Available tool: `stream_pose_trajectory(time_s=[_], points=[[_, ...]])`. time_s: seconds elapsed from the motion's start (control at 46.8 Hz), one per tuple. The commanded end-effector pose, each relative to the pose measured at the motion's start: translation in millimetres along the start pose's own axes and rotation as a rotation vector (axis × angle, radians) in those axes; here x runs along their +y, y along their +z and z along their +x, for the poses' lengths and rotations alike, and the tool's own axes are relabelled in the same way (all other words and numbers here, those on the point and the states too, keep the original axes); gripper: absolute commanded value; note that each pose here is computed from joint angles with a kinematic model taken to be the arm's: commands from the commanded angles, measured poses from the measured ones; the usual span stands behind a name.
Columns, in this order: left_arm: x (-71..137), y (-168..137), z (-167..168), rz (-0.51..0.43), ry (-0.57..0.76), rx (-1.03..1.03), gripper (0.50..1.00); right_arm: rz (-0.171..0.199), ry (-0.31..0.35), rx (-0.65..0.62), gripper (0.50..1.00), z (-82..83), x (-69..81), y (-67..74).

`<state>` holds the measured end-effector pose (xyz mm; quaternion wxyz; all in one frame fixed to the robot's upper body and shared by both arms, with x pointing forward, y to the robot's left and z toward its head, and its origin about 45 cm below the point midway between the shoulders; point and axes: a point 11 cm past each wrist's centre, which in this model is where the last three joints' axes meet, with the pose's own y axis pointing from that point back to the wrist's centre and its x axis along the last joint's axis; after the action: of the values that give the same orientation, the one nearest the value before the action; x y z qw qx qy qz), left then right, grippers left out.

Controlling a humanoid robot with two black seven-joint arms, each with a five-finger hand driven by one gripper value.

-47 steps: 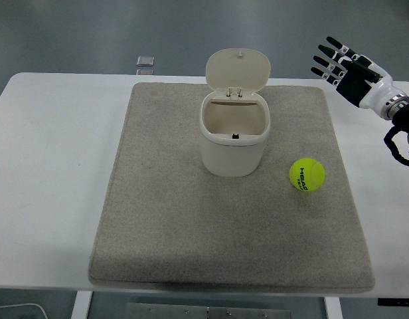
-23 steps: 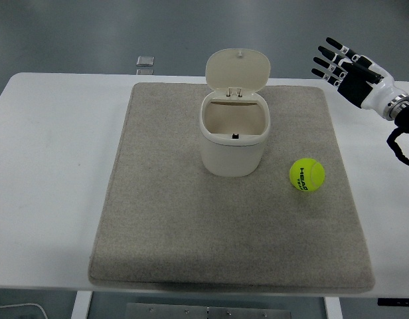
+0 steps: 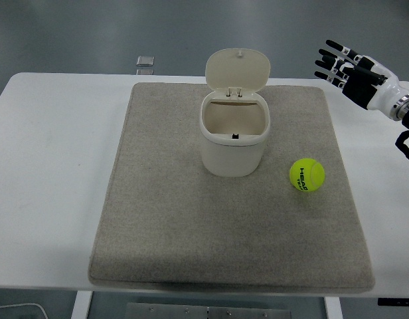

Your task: Pick up the tennis ball and place it in the box.

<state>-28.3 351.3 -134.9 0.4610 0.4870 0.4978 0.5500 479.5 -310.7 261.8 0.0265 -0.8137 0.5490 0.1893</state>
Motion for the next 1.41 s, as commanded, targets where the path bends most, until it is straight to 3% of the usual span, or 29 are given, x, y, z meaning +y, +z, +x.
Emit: stream_pose_trajectory(time_s=[0.0,0.577,0.705,0.812,1.09,1.218,1.389], points=[[0,0,0,0.000,0.001,0.000,0.992,-0.017,-0.002,0.064,0.905,2.5,2.0,-0.3],[0,0,0,0.000,0.001,0.000,0.992,-0.115,-0.028,0.391,0.903,30.2,33.0,-17.6],[0,0,0,0.000,0.001,0.000,0.992,-0.084,-0.063,0.408,0.903,34.0,42.1,-24.5],[0,0,0,0.000,-0.001,0.000,0.992,-0.110,-0.106,0.483,0.903,38.6,54.4,-25.7],[0,0,0,0.000,0.001,0.000,0.992,-0.105,-0.256,0.692,0.901,14.0,76.7,-40.0],[0,0,0,0.000,0.001,0.000,0.992,-0.158,-0.323,0.774,0.901,5.2,85.9,-25.5],[0,0,0,0.000,0.001,0.000,0.992,-0.220,-0.376,0.919,0.901,-4.7,85.7,-7.8]])
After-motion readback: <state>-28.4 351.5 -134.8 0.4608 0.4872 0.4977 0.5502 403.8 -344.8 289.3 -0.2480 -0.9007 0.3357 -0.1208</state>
